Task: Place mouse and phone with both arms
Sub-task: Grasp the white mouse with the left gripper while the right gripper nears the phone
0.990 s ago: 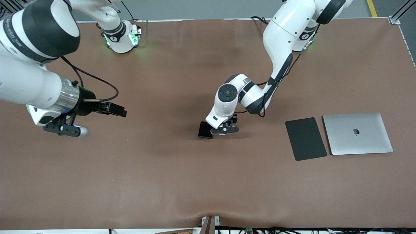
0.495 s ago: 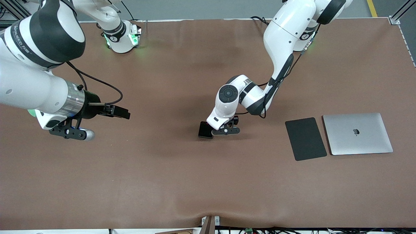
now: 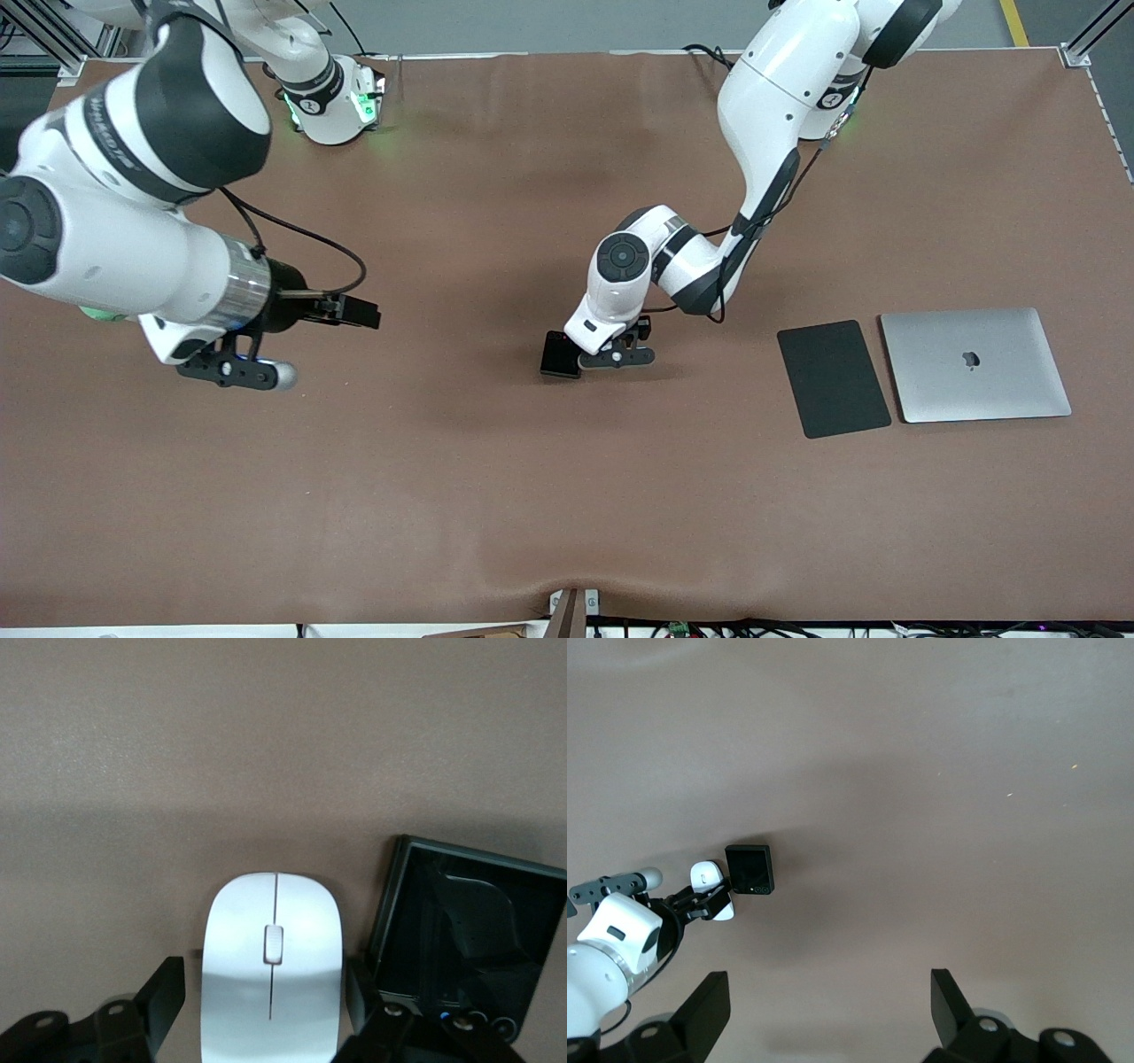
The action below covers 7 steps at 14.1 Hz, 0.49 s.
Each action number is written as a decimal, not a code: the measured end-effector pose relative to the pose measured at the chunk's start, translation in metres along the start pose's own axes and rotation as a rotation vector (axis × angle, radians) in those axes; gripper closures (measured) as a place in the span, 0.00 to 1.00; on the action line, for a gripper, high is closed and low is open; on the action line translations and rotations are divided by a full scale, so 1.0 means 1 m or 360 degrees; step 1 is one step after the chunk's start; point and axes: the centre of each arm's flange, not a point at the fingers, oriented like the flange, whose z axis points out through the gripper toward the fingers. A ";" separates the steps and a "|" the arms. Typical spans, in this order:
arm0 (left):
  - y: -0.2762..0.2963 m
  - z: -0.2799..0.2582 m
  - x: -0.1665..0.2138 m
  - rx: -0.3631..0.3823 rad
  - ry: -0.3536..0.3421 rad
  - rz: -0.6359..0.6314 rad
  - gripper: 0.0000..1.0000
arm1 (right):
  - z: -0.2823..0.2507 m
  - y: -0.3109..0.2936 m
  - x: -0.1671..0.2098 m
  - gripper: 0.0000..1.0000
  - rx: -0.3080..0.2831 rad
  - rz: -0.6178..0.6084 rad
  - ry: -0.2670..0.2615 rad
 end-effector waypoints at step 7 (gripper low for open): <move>0.000 0.000 0.000 -0.0001 0.0001 0.0000 0.40 | 0.013 -0.017 0.001 0.00 -0.0009 -0.0004 -0.0003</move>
